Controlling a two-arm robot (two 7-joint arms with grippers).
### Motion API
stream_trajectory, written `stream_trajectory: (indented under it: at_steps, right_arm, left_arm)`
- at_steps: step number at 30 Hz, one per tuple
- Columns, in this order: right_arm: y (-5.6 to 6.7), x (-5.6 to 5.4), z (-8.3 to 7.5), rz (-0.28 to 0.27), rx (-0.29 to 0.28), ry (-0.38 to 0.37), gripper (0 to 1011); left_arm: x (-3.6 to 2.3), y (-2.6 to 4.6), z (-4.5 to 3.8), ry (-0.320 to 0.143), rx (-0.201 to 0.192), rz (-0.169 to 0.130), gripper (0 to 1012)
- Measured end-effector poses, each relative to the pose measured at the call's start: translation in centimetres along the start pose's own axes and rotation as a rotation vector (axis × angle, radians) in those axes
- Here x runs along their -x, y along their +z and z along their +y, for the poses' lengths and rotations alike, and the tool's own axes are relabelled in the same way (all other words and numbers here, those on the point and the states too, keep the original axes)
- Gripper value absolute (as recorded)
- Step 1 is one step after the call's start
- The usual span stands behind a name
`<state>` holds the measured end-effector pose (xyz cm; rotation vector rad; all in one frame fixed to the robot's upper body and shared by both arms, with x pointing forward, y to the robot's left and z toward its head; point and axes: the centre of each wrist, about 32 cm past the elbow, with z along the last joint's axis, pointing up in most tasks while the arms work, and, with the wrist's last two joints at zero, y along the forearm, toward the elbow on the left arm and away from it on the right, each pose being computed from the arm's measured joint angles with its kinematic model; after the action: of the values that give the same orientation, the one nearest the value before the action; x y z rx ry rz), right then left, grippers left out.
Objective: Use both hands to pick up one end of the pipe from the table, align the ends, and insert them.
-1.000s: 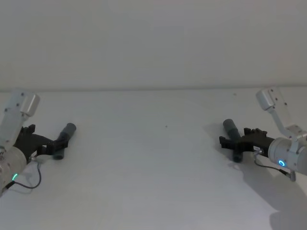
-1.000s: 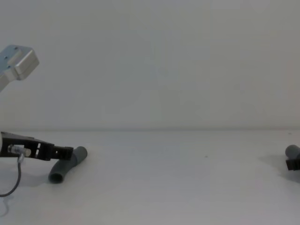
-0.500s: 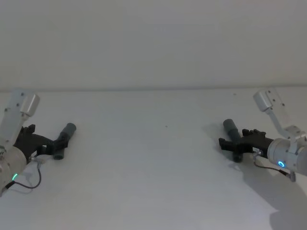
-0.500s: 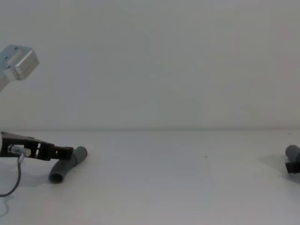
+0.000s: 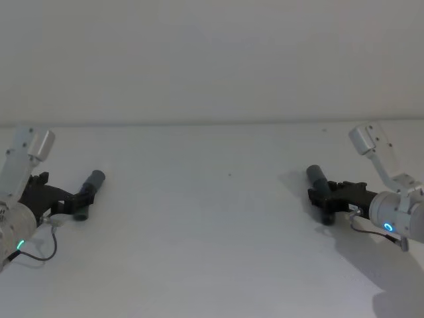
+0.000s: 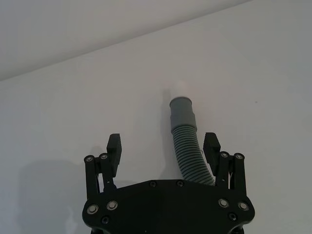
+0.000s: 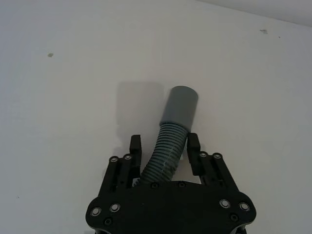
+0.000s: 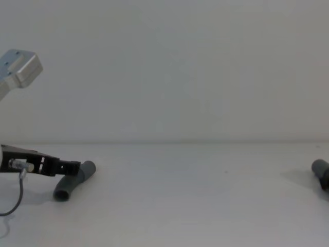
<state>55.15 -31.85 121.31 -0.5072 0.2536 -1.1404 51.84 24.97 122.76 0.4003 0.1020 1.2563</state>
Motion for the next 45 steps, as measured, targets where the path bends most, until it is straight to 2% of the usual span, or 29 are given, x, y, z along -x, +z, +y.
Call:
stream_trajectory:
  at_steps: [1, 2, 5, 11, 24, 27, 39, 45]
  right_arm:
    - [0.00, 0.00, 0.00, 0.000, 0.000, 0.000, 551]
    - [0.00, -0.01, 0.00, -0.001, 0.000, 0.000, 480]
    - [0.00, -0.02, 0.00, -0.001, 0.000, 0.001, 372]
    - [-0.01, -0.01, 0.02, -0.002, 0.001, 0.001, 256]
    - [-0.01, -0.01, 0.02, -0.003, 0.001, 0.002, 245]
    - [-0.01, 0.00, 0.02, -0.003, 0.001, 0.002, 245]
    - [-0.01, 0.00, 0.02, -0.003, 0.001, 0.002, 244]
    - [-0.01, 0.00, 0.02, -0.003, 0.001, 0.002, 244]
  left_arm:
    - [0.00, 0.00, 0.00, 0.000, 0.000, 0.000, 1001]
    - [0.00, 0.00, 0.00, 0.000, 0.000, 0.000, 1001]
    - [0.00, 0.00, 0.00, 0.000, 0.000, 0.000, 1001]
    - [0.00, 0.00, 0.00, 0.000, 0.000, 0.000, 1001]
    - [-0.01, 0.02, 0.00, -0.001, 0.000, 0.003, 1001]
    - [-0.05, 0.07, 0.00, -0.008, 0.000, 0.012, 1001]
    - [-0.06, 0.61, -0.01, -0.078, 0.007, 0.081, 1001]
    - [-0.03, 0.72, -0.04, -0.096, 0.004, 0.089, 1002]
